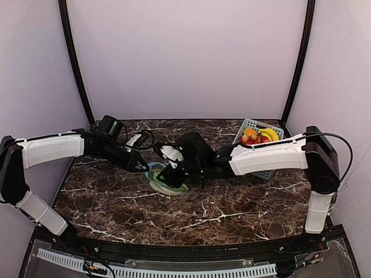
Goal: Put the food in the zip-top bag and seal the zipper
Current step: Place the fake vegetable in the zipper food storage bag, then pass from the left arm to the right
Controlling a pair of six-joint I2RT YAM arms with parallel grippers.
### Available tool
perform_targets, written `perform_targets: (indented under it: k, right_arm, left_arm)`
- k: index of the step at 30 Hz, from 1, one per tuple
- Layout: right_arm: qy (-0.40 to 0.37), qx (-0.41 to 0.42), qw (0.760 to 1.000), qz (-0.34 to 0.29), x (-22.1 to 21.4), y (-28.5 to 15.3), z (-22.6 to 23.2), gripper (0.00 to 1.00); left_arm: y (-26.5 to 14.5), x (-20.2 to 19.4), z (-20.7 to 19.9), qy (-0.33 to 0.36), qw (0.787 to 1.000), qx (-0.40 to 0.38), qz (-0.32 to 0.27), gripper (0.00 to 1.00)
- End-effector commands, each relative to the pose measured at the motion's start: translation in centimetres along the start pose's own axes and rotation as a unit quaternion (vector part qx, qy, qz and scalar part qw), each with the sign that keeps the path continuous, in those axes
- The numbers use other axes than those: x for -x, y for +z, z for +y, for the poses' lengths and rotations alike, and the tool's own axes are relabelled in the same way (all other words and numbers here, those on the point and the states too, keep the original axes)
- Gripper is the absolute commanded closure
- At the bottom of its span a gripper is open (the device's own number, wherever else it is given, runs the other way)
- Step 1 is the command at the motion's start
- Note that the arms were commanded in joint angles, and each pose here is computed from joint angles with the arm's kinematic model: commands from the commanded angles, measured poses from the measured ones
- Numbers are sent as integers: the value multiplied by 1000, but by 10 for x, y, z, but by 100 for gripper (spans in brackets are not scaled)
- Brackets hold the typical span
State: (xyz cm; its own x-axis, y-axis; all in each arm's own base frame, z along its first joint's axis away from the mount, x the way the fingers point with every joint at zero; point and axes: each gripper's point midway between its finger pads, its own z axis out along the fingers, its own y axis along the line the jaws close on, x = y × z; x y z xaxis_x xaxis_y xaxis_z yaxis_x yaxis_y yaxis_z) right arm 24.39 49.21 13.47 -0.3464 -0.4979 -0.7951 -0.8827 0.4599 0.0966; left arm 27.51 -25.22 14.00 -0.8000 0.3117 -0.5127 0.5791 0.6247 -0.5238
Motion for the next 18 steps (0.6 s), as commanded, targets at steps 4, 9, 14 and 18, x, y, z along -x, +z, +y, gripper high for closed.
perform_targets:
  k: [4,9,14,18]
  right_arm:
    - [8,25,998,-54,24,-66,12,32]
    - [32,23,998,-49,-13,-73,-2,29]
    - [31,41,997,-56,-43,-73,2,41]
    - [37,31,998,-50,-55,-68,-3,50]
  left_arm:
    - [-5,1,13,-9,1000,29,6,99]
    - [-8,3,15,-13,1000,27,0,99]
    - [-8,3,16,-13,1000,28,-1,99]
    - [-9,3,16,-13,999,29,0,99]
